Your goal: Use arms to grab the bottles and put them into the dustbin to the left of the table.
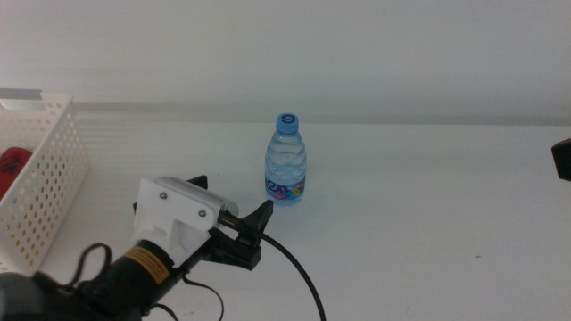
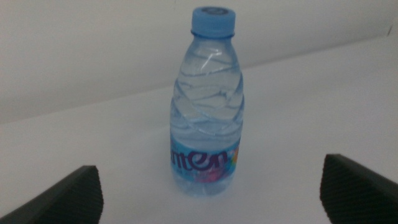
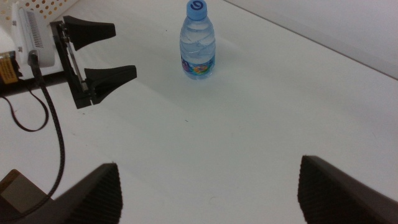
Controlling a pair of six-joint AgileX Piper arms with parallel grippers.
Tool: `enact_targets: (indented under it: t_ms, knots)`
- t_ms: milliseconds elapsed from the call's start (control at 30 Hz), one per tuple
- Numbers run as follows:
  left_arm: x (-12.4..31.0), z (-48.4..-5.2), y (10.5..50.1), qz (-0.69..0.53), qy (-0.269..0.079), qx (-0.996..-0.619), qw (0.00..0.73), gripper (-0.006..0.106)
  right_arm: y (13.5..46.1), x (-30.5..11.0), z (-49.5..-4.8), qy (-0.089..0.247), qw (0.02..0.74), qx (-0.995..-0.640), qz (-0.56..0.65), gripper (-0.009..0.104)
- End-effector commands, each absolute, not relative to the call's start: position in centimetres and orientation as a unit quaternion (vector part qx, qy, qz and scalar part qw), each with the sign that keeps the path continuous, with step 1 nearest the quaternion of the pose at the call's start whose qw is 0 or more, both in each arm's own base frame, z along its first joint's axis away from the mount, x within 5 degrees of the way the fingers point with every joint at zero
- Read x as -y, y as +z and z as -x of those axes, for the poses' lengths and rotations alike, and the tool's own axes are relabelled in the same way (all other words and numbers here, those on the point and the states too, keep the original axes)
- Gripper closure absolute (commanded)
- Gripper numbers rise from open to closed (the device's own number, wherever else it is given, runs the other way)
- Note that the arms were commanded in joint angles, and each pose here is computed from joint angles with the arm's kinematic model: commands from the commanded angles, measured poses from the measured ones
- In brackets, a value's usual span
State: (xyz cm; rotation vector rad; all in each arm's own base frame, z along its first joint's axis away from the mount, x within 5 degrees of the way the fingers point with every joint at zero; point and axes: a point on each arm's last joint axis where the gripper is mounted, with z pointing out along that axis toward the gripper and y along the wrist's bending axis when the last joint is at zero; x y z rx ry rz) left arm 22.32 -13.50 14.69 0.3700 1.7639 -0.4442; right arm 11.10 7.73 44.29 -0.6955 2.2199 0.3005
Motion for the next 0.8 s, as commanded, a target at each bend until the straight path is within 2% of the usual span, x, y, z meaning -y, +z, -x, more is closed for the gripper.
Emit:
enact_targets:
  t_ms: [0,233,767]
  knots:
    - [13.7,-22.9,14.4,-0.136,-0.212,-0.740,0.624,0.007,44.5,-7.7,-11.0,0.118,0.393,-0.870,0.274,0.019]
    - [15.4,-24.9,13.3,-0.150,-0.214,-0.751,0.607,0.007,44.5,-7.7,-11.0,0.118,0.393,-0.870,0.274,0.019]
    - [18.1,-28.7,14.0,-0.174,-0.211,-0.769,0.578,0.007,44.5,-7.7,-11.0,0.118,0.393,-0.870,0.274,0.019]
